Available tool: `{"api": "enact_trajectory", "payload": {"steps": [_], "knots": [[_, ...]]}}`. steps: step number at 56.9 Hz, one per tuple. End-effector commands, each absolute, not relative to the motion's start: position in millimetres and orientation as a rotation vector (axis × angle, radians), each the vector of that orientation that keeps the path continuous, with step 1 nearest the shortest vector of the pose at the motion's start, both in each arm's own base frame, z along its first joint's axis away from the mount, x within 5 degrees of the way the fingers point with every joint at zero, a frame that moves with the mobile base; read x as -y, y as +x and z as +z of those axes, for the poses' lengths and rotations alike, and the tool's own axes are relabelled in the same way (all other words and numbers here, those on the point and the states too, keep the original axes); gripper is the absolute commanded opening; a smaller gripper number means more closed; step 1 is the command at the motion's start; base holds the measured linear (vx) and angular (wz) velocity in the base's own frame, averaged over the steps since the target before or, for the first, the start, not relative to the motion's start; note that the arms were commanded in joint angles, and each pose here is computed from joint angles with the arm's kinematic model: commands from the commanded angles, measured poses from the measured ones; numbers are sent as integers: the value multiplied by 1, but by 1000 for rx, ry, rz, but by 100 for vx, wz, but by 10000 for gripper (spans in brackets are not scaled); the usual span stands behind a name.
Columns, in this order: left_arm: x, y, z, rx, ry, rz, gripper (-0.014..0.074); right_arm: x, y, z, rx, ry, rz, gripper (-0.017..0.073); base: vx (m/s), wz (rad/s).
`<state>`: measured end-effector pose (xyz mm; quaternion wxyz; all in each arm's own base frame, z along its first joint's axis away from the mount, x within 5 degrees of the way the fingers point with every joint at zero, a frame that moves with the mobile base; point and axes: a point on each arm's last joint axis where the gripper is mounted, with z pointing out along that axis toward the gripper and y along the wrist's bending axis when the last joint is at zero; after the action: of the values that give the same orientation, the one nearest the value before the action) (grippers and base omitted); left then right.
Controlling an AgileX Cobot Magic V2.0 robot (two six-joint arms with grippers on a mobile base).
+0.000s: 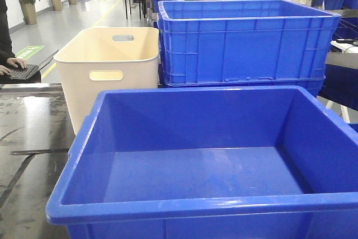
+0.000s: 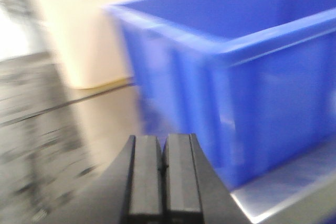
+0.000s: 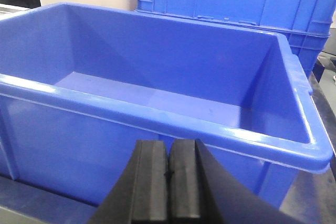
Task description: Pick red and yellow blocks into blue bin
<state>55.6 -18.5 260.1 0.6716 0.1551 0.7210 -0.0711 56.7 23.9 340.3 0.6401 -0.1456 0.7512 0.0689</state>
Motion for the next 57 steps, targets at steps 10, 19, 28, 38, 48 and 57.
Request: {"api": "enact_trajectory", "payload": {"steps": [10,19,28,38,48,57], "knots": [[7,55,209,-1454,127,-76,-6,-22,56,355,-1626,-295,139,-10,0,0],[7,54,213,-1445,138,-49,-6,-22,56,355,-1627,-295,139,-10,0,0],[7,54,213,-1443,138,-49,-6,-22,56,355,-1627,-295,139,-10,0,0],[7,54,213,-1443,138,-49,-6,-22,56,355,-1627,-296,139,-10,0,0],[7,54,213,-1443,138,-49,-6,-22,56,355,-1627,-296,139,-10,0,0],[7,54,213,-1443,138,-49,-6,-22,56,355,-1627,-296,139,-10,0,0]]}}
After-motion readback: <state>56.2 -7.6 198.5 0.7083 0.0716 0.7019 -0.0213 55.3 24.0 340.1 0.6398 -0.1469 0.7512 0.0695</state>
